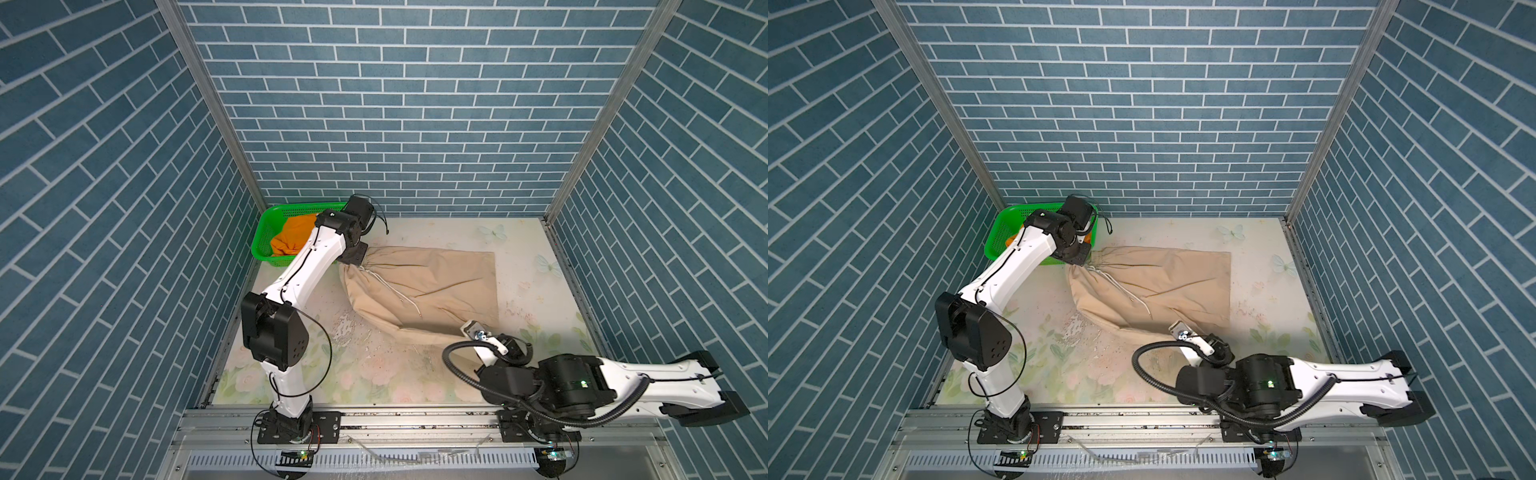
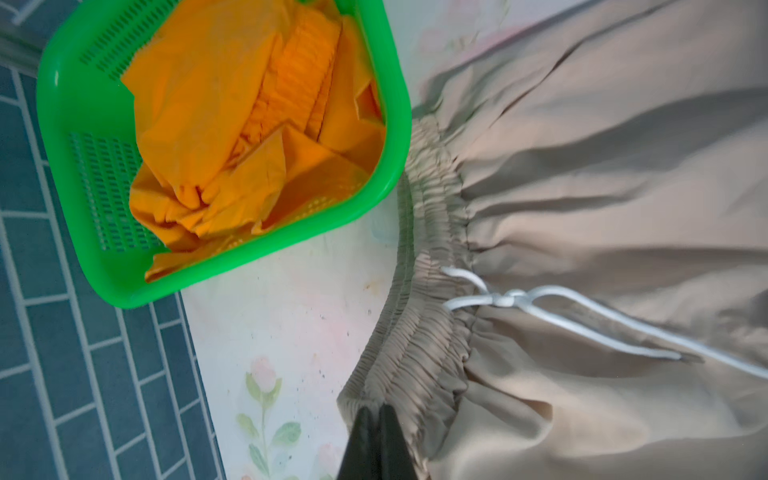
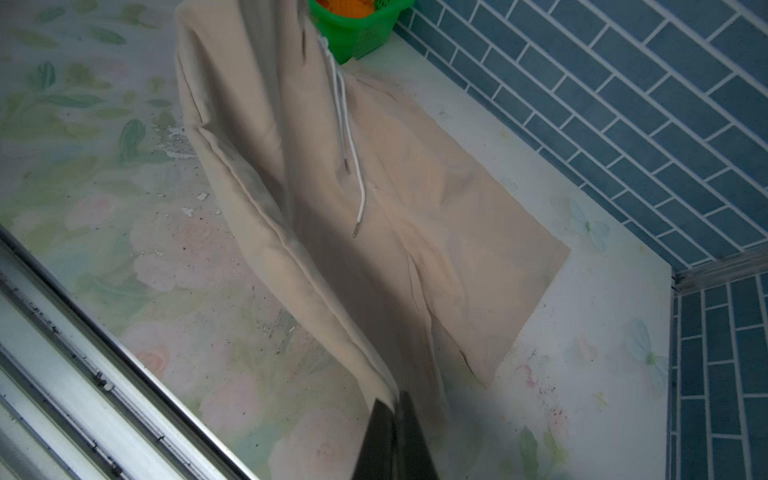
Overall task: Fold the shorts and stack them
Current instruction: 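Lift the shorts with both grippers, raising the leg hem toward the waistband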
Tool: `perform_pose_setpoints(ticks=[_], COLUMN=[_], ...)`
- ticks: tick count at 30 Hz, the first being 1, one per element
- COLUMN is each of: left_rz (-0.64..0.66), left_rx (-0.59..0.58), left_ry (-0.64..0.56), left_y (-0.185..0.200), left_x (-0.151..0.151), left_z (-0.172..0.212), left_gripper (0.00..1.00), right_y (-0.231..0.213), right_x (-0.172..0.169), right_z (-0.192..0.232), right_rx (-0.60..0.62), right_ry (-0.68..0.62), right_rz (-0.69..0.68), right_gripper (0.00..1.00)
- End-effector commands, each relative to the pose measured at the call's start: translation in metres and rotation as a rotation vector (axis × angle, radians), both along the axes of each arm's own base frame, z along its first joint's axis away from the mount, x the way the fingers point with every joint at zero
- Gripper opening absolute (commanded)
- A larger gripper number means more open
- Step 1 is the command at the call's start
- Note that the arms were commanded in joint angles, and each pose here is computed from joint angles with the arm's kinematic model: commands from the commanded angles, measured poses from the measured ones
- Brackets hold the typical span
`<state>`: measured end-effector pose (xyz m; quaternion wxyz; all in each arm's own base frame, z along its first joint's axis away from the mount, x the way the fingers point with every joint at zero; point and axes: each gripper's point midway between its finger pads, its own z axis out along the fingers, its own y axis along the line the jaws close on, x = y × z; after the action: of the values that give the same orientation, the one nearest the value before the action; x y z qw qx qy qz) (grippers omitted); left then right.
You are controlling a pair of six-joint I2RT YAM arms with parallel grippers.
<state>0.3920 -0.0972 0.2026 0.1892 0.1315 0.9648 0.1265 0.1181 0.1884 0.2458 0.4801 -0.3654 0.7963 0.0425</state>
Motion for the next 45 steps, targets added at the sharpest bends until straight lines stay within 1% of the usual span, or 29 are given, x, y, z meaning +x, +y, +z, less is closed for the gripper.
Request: perform_pose_setpoints(ticks=[1, 5, 9, 11, 15, 18, 21, 23, 27, 30, 34, 36, 38, 40, 43, 45], left_rz=[0.055, 0.076, 0.098, 0.112, 0.15, 0.169, 0.187, 0.19, 0.189, 0.195, 0.199, 0.209, 0.225, 0.244, 0.27, 0.287], left_rx=[0.032, -0.01, -0.054, -0.049, -0.057, -0.092, -0.101, -0.098, -0.106, -0.067, -0.031, -0.045, -0.056, -0.048, -0.053, -0.054], left_ry=[-0.003, 0.0, 0.016, 0.016, 0.015, 0.02, 0.039, 0.044, 0.031, 0.044, 0.053, 0.051, 0.067, 0.09, 0.143, 0.173], left_y=[0.019, 0.022, 0.025, 0.032, 0.048, 0.052, 0.058, 0.058, 0.057, 0.059, 0.059, 0.06, 0.064, 0.07, 0.078, 0.083], left_x=[-0.024, -0.046, -0.078, -0.095, -0.134, -0.159, -0.18, -0.188, -0.187, -0.179, -0.169, -0.165, -0.161, -0.158, -0.153, -0.147], left_z=[0.012, 0.011, 0.003, 0.001, 0.0, -0.004, -0.01, -0.005, 0.003, 0.003, 0.0, -0.001, -0.004, -0.009, -0.022, -0.029], left_gripper=[0.0, 0.0, 0.0, 0.0, 0.0, 0.0, 0.0, 0.0, 0.0, 0.0, 0.0, 0.0, 0.0, 0.0, 0.0, 0.0], right_y=[-0.03, -0.039, -0.042, -0.041, -0.038, -0.036, -0.033, -0.036, -0.039, -0.034, -0.019, -0.01, -0.005, -0.004, -0.007, -0.012], right_x=[0.016, 0.02, 0.023, 0.023, 0.023, 0.021, 0.015, 0.015, 0.021, 0.029, 0.051, 0.068, 0.084, 0.101, 0.129, 0.154], right_z=[0.023, 0.03, 0.043, 0.051, 0.059, 0.063, 0.07, 0.074, 0.079, 0.076, 0.054, 0.039, 0.033, 0.033, 0.027, 0.02], right_rx=[-0.04, -0.032, 0.04, 0.063, 0.031, 0.022, 0.058, 0.073, 0.082, 0.072, 0.033, 0.014, 0.037, 0.059, 0.083, 0.095], right_ry=[-0.122, -0.141, -0.155, -0.16, -0.179, -0.176, -0.155, -0.159, -0.202, -0.205, -0.115, -0.035, 0.033, 0.066, 0.15, 0.204], right_rz=[-0.057, -0.088, -0.112, -0.104, -0.081, -0.048, 0.009, 0.015, 0.007, 0.007, 0.003, -0.001, 0.002, 0.005, -0.014, -0.05], right_gripper=[0.0, 0.0, 0.0, 0.0, 0.0, 0.0, 0.0, 0.0, 0.0, 0.0, 0.0, 0.0, 0.0, 0.0, 0.0, 0.0])
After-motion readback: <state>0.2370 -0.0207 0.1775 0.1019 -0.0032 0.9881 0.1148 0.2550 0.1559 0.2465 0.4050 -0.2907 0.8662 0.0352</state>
